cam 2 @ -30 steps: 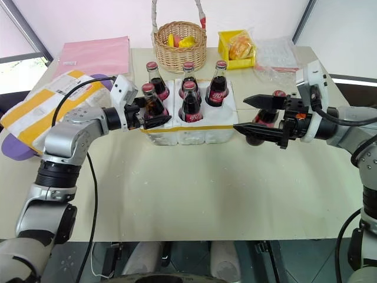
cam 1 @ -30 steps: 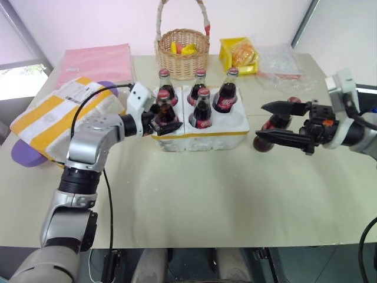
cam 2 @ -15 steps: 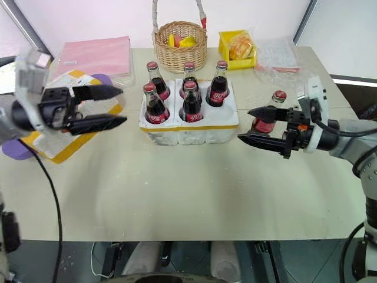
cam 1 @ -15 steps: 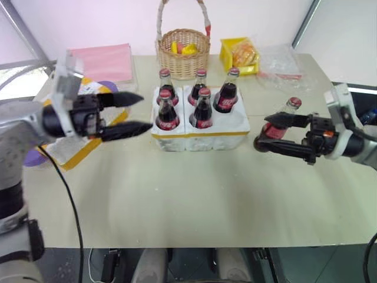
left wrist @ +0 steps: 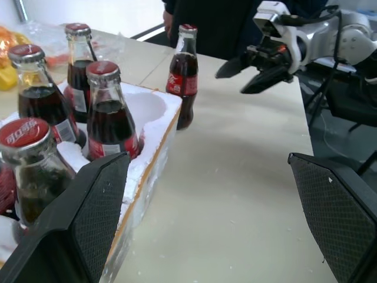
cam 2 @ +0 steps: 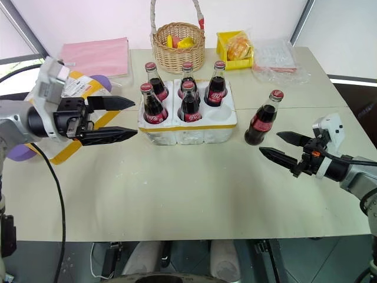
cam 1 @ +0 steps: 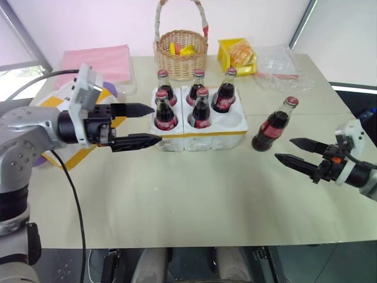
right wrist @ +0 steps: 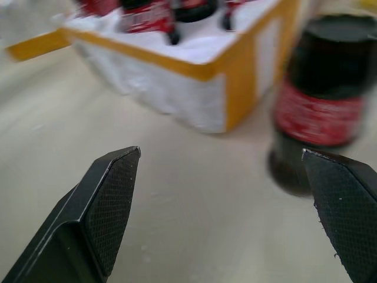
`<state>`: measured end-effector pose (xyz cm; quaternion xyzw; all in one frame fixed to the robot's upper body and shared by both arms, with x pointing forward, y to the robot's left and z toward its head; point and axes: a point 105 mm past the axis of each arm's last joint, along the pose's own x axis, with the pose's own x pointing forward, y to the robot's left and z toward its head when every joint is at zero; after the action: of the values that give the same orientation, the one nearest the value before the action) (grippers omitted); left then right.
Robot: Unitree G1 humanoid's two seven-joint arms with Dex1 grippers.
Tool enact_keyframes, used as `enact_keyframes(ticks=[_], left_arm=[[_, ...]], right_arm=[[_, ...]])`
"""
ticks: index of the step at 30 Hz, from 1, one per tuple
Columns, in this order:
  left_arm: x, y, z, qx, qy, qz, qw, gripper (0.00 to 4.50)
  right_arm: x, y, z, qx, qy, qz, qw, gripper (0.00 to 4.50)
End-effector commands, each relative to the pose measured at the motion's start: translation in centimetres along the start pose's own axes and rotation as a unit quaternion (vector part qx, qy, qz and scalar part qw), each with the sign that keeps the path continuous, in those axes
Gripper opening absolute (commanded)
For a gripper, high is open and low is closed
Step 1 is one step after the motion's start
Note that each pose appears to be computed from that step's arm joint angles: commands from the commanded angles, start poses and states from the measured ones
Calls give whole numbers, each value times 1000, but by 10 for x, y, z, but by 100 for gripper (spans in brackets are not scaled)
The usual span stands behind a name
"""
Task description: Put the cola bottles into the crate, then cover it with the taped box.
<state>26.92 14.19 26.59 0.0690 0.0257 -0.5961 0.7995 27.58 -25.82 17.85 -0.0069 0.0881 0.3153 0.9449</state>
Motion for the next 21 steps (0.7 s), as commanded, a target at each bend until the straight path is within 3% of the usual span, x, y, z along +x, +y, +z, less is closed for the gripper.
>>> enact_keyframes(ticks=[1,6,21], left_arm=[[2,-2,7,23,-10,0,1000,448],[5,0,6,26,-13,7,1000,448],[6,0,10,36,-17,15,999,448]], right_arm=[[5,-13,11,-11,-43,-43,998,450],[19,-34,7,18,-78,-95,992,450],[56,-35,-2,33,-89,-65,993,450]])
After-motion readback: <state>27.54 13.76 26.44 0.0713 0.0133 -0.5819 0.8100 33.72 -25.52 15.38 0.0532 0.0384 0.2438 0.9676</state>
